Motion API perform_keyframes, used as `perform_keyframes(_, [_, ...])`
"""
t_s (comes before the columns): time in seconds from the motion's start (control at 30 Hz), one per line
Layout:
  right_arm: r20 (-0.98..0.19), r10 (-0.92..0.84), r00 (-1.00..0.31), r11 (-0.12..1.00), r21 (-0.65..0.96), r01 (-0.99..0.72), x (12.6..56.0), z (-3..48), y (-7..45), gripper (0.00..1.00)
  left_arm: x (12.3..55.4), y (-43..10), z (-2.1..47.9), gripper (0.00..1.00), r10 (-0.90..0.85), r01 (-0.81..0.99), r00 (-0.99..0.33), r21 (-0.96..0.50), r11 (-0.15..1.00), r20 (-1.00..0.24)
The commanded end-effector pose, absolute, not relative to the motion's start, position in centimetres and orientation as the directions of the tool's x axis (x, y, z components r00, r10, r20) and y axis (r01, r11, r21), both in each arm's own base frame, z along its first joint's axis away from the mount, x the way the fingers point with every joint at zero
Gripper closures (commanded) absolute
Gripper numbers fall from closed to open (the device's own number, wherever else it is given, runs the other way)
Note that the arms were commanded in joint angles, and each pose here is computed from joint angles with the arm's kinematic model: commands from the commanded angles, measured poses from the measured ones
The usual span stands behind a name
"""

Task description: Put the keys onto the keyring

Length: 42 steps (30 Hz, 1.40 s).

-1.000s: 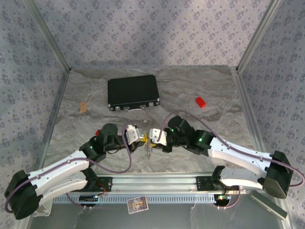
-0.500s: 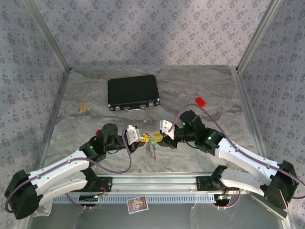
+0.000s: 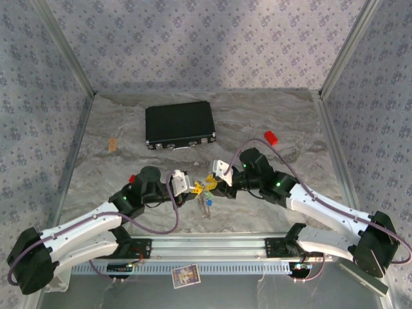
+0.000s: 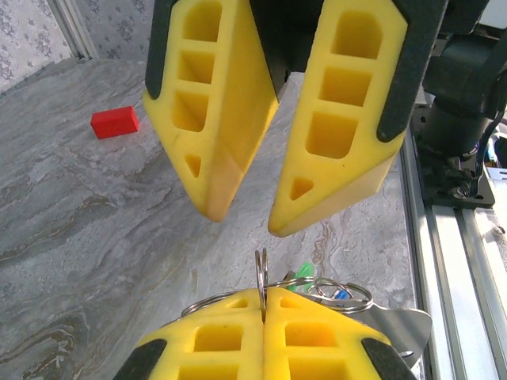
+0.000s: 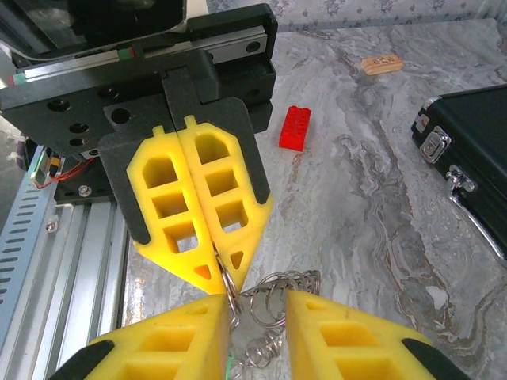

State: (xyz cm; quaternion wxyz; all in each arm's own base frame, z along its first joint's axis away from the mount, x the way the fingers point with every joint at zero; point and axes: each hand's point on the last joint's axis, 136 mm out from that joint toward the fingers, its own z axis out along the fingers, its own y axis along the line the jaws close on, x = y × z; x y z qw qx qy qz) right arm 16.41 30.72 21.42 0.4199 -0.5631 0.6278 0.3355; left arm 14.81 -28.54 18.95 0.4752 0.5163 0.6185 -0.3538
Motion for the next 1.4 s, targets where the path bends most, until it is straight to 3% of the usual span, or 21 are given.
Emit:
perform_keyframes(0.0, [-0.903, -0.427, -0.033, 0.125, -0.023, -0.992, 16.0, 21.3, 30.8, 0.73, 14.5, -29.2, 21.0, 1.0, 0.249, 0.979, 0.047, 0.094, 0.181, -0.967])
perform_keyframes(0.6, [-0.898, -0.439, -0.039, 0.06, 0.014, -0.998, 15.4, 20.8, 31.8, 0.83, 14.2, -29.3, 21.0, 1.0, 0.246, 0.983, 0.052, 0.093, 0.16, -0.968])
perform_keyframes(1.03, [-0.904, -0.427, -0.011, 0.049, -0.011, -0.999, 15.6, 21.2, 32.1, 0.83, 14.0, -29.3, 21.0, 1.0, 0.249, 0.984, 0.054, 0.094, 0.152, -0.967])
perform_keyframes(1.23, [-0.896, -0.444, -0.001, 0.015, -0.006, -1.0, 15.1, 21.3, 32.1, 1.0, 14.1, -29.1, 20.8, 1.0, 0.264, 0.983, 0.051, 0.096, 0.159, -0.963])
perform_keyframes(1.37, [-0.869, -0.494, 0.011, 0.008, -0.017, -1.0, 14.9, 20.8, 31.7, 1.0, 14.8, -28.7, 20.3, 0.81, 0.305, 0.975, 0.04, 0.105, 0.198, -0.951])
